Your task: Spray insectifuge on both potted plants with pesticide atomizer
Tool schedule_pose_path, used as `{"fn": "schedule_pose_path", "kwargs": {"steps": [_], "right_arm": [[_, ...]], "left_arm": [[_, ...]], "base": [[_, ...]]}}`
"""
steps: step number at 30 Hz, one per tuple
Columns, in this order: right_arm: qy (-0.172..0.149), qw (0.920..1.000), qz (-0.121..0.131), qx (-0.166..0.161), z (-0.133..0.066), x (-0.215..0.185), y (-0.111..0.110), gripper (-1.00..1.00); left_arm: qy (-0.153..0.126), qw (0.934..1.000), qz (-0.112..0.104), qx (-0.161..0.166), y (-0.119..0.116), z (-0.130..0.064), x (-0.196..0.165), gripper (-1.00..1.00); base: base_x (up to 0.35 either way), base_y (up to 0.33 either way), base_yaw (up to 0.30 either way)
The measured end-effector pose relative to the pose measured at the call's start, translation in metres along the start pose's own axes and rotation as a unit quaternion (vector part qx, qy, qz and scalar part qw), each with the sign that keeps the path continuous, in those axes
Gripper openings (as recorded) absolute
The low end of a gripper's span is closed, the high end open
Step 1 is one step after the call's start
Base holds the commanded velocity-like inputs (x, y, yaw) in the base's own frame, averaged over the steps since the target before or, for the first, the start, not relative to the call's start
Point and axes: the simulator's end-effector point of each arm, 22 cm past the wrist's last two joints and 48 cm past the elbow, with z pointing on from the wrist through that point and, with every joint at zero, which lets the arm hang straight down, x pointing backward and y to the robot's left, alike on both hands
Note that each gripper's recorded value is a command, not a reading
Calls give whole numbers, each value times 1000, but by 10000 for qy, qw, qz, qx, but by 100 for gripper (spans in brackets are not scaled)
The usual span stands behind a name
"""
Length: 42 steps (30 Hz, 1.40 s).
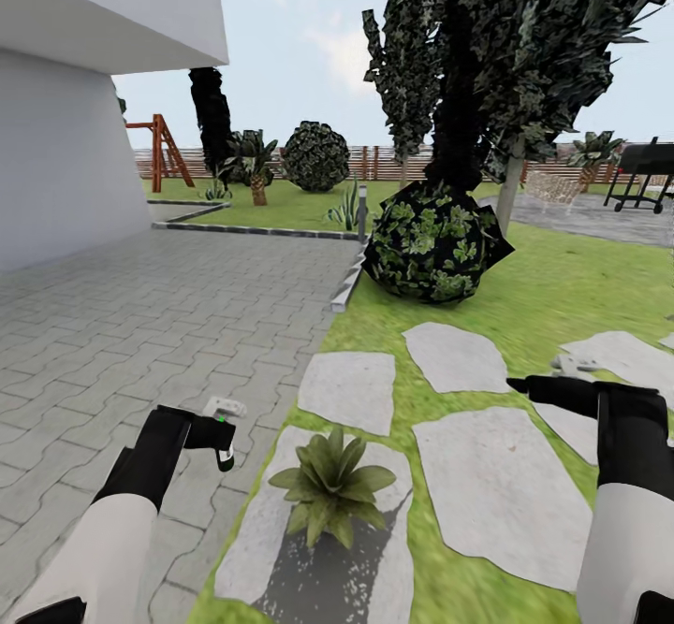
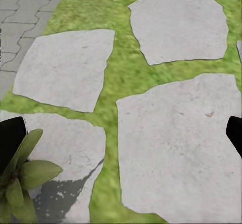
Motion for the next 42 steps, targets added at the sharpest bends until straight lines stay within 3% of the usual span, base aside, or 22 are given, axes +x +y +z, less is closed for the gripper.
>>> {"fn": "schedule_pose_path", "kwargs": {"steps": [8, 13, 14, 17, 19, 26, 35, 42], "right_arm": [[-4, 10000, 15, 11, -1, -1, -1, 100], [-14, 10000, 7, 10, -2, -2, 0, 100], [-16, 10000, 8, 8, -2, -2, 0, 100], [-22, 10000, 9, -1, -2, -3, 0, 100], [-25, 10000, 6, -11, -2, -3, 1, 100], [-27, 10000, 9, -15, -2, -3, 1, 100], [-24, 10000, -4, -12, -2, -3, 1, 100], [-19, 10000, -8, -8, -2, -3, 1, 100]], "left_arm": [[24, 10000, 7, 46, -4, 1, 2, -100], [336, 9992, -92, 193, -13, 11, 25, -100], [479, 9985, -166, 202, -14, 12, 32, -100], [1380, 9877, -704, 198, -20, 7, 70, -100], [1629, 9828, -851, 201, -23, 4, 79, -100], [2408, 9634, -915, 746, -61, 11, 81, -100], [2530, 9601, -865, 824, -67, 10, 80, -100], [2553, 9594, -870, 832, -68, 11, 84, -100]], "base": [[82, 66, -87], [1, 1, -229], [0, 0, -153], [0, 0, -60], [0, 0, -13], [0, 0, -2], [19, 17, -33], [142, 243, -120]]}}
